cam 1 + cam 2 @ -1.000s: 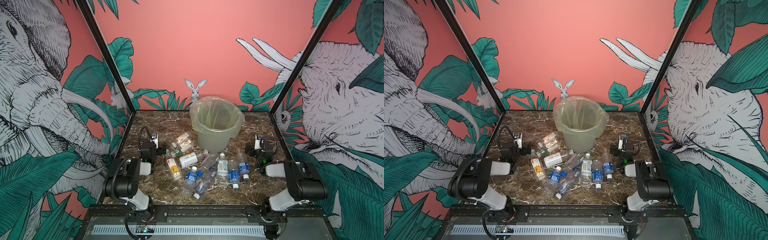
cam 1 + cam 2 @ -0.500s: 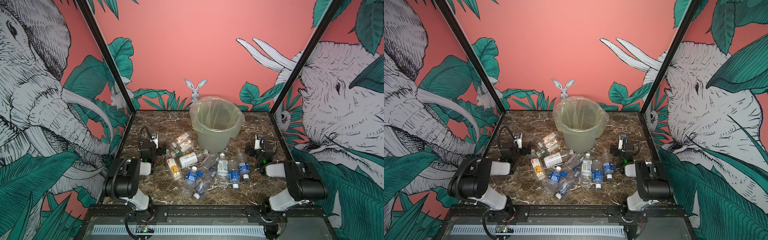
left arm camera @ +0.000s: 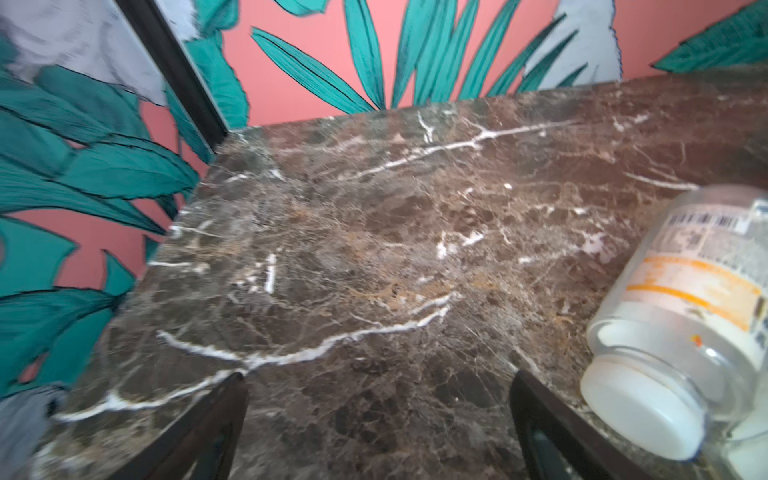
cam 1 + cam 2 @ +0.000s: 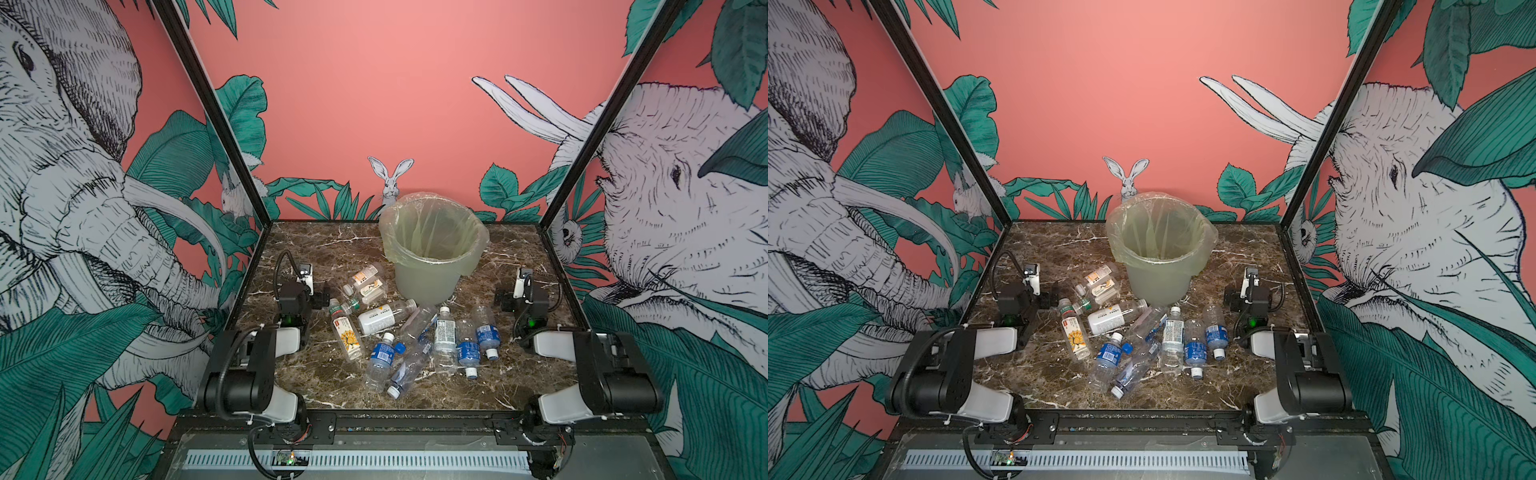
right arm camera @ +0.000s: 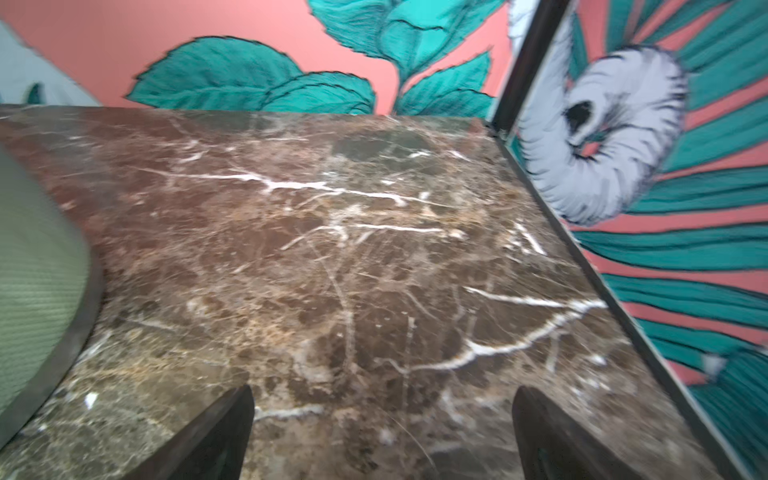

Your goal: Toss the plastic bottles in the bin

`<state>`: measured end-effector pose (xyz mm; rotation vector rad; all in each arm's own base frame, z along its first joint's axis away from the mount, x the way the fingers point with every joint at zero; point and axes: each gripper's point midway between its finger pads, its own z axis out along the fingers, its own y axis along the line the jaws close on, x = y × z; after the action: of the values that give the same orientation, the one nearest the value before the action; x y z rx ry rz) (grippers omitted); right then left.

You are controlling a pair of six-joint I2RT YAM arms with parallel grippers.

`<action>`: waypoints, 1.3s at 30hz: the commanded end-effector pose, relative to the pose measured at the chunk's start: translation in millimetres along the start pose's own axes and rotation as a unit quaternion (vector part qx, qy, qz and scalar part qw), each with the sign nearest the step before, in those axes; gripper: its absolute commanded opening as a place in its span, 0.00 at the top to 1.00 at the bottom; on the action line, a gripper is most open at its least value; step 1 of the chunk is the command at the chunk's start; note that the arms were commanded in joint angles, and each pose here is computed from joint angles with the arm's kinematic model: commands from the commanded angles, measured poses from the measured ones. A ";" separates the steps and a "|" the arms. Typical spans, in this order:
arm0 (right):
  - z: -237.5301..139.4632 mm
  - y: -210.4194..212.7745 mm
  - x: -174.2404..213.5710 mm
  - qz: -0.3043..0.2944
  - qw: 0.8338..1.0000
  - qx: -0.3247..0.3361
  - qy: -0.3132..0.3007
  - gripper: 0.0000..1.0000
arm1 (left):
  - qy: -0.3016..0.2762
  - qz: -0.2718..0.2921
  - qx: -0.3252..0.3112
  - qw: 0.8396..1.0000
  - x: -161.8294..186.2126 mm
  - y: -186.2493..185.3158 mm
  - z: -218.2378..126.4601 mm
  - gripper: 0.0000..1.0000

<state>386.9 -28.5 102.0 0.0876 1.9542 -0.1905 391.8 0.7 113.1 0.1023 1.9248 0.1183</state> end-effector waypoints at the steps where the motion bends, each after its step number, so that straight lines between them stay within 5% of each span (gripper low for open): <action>1: -3.9 -33.4 -19.2 0.037 0.994 0.099 0.032 0.01 | 0.005 -0.022 -0.038 0.999 -18.3 15.4 -15.1 0.01; 5: -18.5 -62.1 -27.7 0.106 0.969 0.194 0.107 0.01 | -0.008 -0.079 -0.059 0.995 -36.2 25.5 -35.8 0.00; 8: -34.2 -65.1 -38.1 0.135 0.958 0.206 0.143 0.01 | 0.009 -0.127 -0.062 0.990 -45.3 28.0 -48.5 0.01; 18: -85.7 0.3 -36.5 0.126 0.968 0.011 0.215 0.01 | 0.063 -0.168 0.050 0.983 -47.1 -22.3 -81.6 0.01; 25: -107.2 47.3 -12.6 0.086 0.952 -0.083 0.282 0.03 | 0.099 -0.164 0.116 0.975 -33.6 -54.6 -101.5 0.03; 39: -121.1 84.2 43.4 0.006 0.913 -0.112 0.391 0.11 | 0.186 -0.147 0.173 0.956 4.4 -78.1 -125.3 0.09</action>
<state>277.8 73.4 100.5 0.0437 2.7256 0.1257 285.5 -74.1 157.2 -0.0132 2.2174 -0.3985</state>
